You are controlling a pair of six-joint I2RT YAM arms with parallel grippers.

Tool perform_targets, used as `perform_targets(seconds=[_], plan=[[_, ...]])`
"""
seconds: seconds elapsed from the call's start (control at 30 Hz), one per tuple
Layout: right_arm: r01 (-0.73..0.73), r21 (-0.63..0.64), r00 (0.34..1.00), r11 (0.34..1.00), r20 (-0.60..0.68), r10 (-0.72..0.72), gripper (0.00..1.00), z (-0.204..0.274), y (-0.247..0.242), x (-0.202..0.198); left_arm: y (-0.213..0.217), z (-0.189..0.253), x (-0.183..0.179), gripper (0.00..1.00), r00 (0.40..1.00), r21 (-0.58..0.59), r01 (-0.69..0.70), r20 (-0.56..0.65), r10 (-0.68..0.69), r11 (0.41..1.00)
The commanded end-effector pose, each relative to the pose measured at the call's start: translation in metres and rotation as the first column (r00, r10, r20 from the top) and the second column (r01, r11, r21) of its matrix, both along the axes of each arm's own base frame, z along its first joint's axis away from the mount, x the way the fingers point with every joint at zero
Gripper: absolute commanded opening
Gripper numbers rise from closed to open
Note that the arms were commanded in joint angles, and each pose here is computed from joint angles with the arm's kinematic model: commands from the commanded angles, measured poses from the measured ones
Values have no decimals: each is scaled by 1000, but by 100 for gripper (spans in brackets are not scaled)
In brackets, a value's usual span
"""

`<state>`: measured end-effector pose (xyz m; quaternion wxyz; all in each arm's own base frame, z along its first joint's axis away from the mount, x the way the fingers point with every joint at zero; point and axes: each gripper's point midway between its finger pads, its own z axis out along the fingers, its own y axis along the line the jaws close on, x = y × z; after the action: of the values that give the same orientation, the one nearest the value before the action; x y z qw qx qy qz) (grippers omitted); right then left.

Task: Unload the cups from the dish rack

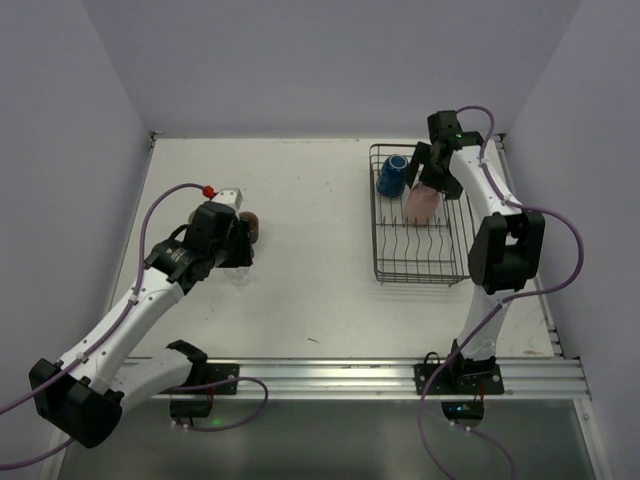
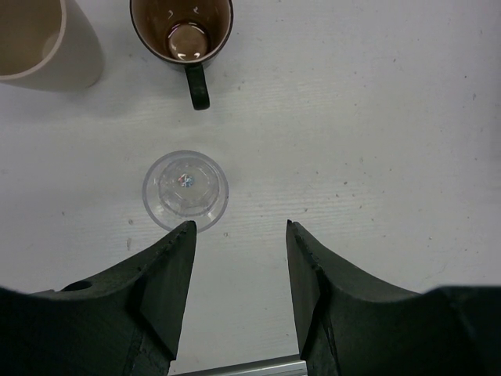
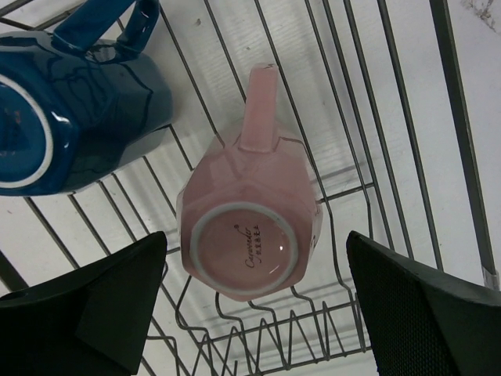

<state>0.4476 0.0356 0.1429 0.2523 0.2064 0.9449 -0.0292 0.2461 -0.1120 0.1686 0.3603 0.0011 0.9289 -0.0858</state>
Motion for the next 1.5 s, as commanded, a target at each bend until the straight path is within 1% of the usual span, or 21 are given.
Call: perform_targets(seconds=[0.0, 0.4, 0.8, 0.97, 1.03, 1.07, 1.13, 1.17, 1.2, 1.23, 1.27, 1.3, 1.37, 1.47], plan=[[34, -3, 999, 999, 7, -34, 99, 2, -1, 5, -2, 9, 2, 54, 999, -10, 32, 37, -31, 999], [34, -1, 998, 999, -50, -34, 99, -28, 1, 10, -2, 8, 1, 54, 999, -9, 36, 38, -35, 999], [23, -5, 997, 1000, -67, -24, 99, -42, 3, 19, -1, 6, 0, 54, 999, -3, 36, 36, -36, 999], [16, 5, 998, 1000, -55, -16, 96, -40, 5, 24, -1, 7, 0, 54, 999, -4, 34, 39, -33, 999], [10, 12, 999, 1000, -52, -10, 92, -39, 7, 25, 0, 7, 0, 54, 999, -3, 32, 37, -32, 999], [7, 12, 998, 1000, -57, -6, 89, -42, 7, 26, 0, 6, 0, 54, 999, -2, 35, 36, -35, 999], [-1, 16, 998, 1000, -59, 2, 75, -43, 9, 27, 0, 6, -1, 54, 999, -2, 32, 33, -31, 1000], [-8, 20, 998, 1000, -62, 9, 57, -44, 10, 28, 0, 6, -1, 54, 999, -3, 33, 34, -32, 999], [-9, 19, 998, 1000, -66, 10, 42, -45, 10, 27, 0, 7, -1, 54, 999, -5, 32, 35, -31, 999], [-12, 17, 998, 1000, -68, 13, 29, -44, 10, 27, 0, 7, -1, 54, 999, -5, 32, 35, -31, 999], [-14, 16, 998, 1000, -66, 15, 7, -43, 10, 27, 0, 7, -1, 54, 999, -5, 32, 35, -31, 999], [-13, 13, 998, 1000, -65, 14, 0, -42, 9, 26, 0, 8, -1, 54, 999, -7, 32, 35, -31, 999], [-11, 5, 998, 1000, -57, 11, 0, -40, 8, 23, -1, 9, -1, 54, 999, -8, 32, 36, -31, 999], [-11, -4, 1000, 1000, -10, 11, 0, -23, 6, 20, -1, 13, 0, 54, 999, -11, 28, 40, -28, 1000]])
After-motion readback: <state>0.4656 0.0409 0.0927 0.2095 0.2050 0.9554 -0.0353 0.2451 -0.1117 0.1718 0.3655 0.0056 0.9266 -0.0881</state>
